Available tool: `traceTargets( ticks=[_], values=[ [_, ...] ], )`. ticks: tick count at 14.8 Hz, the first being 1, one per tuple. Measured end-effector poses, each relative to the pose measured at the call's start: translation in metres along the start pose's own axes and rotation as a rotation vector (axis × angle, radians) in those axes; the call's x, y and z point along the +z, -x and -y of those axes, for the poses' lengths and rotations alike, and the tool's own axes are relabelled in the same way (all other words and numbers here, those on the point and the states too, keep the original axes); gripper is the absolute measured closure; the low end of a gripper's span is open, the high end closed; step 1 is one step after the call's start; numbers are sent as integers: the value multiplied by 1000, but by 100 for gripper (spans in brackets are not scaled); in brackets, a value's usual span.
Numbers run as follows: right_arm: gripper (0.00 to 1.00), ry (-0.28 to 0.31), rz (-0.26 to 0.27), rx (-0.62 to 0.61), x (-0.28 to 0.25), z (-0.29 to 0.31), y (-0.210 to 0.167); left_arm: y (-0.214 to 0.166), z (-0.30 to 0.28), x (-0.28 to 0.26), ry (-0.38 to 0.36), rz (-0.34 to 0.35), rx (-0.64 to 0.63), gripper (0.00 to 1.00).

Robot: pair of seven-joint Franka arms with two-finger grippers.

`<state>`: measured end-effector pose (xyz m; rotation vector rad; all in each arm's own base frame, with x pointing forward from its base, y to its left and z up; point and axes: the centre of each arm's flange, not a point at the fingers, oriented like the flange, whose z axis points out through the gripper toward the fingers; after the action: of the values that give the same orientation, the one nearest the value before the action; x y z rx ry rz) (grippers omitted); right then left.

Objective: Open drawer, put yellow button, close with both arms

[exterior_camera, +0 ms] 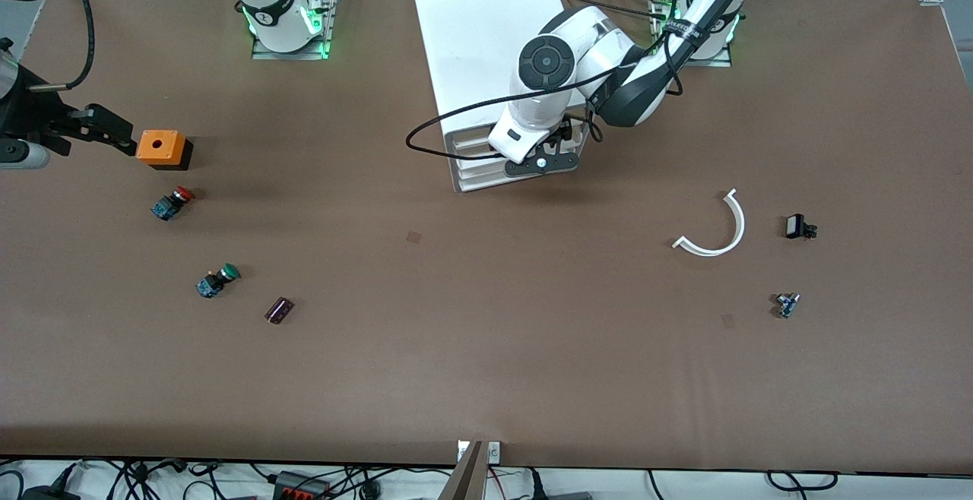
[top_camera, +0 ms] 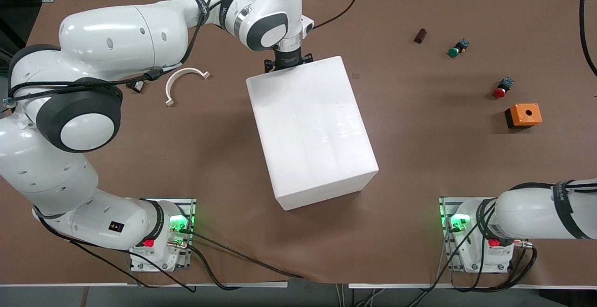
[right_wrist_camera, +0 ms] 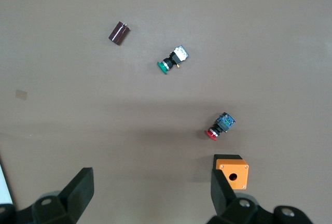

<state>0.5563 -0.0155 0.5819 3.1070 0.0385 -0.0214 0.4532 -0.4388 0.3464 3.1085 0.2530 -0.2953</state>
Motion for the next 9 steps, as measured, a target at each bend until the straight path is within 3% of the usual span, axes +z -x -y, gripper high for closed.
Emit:
traceTargets(
  ticks=[4,9],
  values=[
    [0,0,2,2,1,-1,0,-23,16,-31,16,-18,14,0],
    [0,0,4,2,2,-1,0,-91,97,-109,-16,14,19,0]
  ],
)
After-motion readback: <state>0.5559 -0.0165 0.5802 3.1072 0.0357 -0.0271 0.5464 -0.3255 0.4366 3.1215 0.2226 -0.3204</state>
